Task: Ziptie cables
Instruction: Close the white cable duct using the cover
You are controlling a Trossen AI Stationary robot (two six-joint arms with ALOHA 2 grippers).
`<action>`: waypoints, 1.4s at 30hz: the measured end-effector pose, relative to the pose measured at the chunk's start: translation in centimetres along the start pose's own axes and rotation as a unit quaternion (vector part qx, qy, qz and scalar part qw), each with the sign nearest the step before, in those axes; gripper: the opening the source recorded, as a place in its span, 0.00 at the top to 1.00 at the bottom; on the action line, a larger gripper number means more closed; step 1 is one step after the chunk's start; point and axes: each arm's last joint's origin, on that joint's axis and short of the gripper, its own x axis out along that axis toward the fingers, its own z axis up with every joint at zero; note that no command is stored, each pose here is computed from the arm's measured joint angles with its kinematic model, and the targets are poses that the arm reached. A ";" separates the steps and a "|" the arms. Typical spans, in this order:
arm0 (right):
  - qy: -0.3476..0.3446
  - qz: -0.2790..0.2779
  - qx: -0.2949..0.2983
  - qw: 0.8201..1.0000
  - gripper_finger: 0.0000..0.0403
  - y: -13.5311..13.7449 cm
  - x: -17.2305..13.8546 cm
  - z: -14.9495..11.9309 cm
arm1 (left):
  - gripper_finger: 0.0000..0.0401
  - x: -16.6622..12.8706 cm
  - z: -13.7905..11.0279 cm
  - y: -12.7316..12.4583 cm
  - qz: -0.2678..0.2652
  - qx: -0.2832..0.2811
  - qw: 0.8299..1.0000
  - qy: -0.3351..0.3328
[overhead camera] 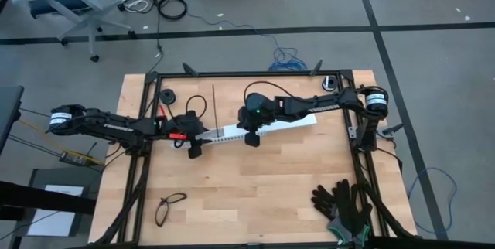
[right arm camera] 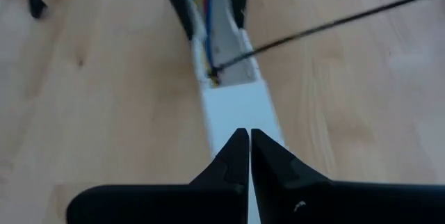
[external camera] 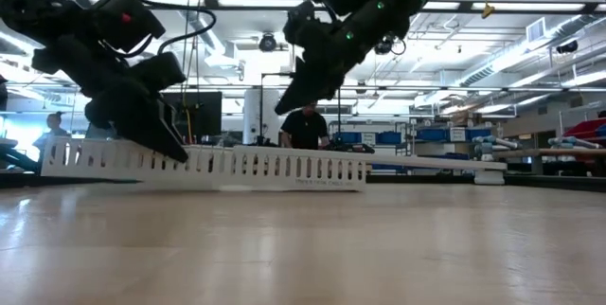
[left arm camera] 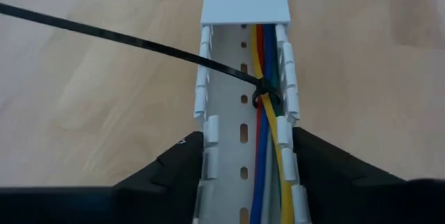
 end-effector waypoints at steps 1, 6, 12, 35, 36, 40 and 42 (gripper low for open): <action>0.003 -0.003 0.002 1.000 1.00 0.0 0.0 -0.2 | 0.53 0.0 0.1 0.0 -0.005 -0.004 1.000 -0.006; 0.002 -0.003 0.009 1.000 1.00 0.1 0.1 -0.3 | 0.43 0.0 0.2 -0.1 -0.008 -0.010 1.000 -0.008; 0.000 -0.002 0.010 1.000 1.00 0.1 0.2 -0.3 | 0.32 0.2 0.1 -0.1 -0.006 -0.010 1.000 -0.007; 0.044 -0.002 0.027 0.999 1.00 0.1 0.5 -2.3 | 0.39 4.1 -0.4 -0.4 -0.020 -0.011 1.000 -0.020; 0.052 -0.002 0.033 0.998 1.00 0.1 0.6 -2.7 | 0.41 4.2 -0.5 -0.4 -0.020 -0.010 1.000 -0.018; 0.067 -0.003 0.048 0.997 1.00 0.2 0.8 -4.4 | 0.49 4.2 -0.5 -0.4 -0.020 -0.011 1.000 -0.019; 0.051 -0.003 0.050 0.997 1.00 0.2 1.0 -4.6 | 0.53 4.2 -0.5 -0.5 -0.020 -0.010 1.000 -0.020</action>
